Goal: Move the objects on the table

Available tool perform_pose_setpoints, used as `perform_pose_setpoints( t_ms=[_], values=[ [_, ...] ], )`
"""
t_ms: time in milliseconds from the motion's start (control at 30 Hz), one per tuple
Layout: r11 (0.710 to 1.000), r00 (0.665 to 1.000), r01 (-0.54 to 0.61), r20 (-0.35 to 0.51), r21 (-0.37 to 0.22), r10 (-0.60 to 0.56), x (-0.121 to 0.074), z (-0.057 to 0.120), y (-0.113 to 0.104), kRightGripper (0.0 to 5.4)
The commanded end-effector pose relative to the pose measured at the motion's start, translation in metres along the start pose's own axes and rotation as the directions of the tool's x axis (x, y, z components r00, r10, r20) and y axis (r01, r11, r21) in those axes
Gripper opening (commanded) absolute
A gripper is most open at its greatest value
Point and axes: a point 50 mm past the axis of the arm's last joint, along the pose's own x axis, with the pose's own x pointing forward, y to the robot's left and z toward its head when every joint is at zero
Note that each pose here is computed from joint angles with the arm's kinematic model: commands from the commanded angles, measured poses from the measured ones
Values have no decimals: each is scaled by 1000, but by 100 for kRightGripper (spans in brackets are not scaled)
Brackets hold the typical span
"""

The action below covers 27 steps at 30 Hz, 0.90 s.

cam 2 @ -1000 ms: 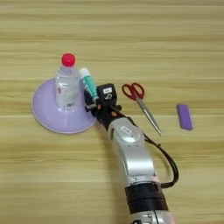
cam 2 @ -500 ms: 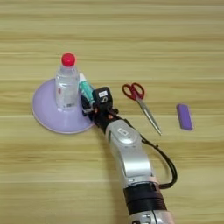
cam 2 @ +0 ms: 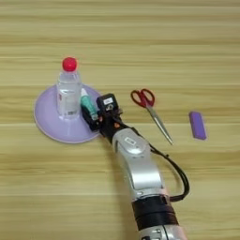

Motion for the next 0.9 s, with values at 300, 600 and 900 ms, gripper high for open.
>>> perform_pose_setpoints(
  t_ms=[300, 600, 900],
  values=[
    [999, 997, -1, 79, -53, 5, 3, 23, -2, 455],
    [988, 993, -86, 64, -126, 95, -6, 22, 14, 536],
    [978, 986, -143, 64, -151, 154, -11, 23, 23, 536]
  ],
)
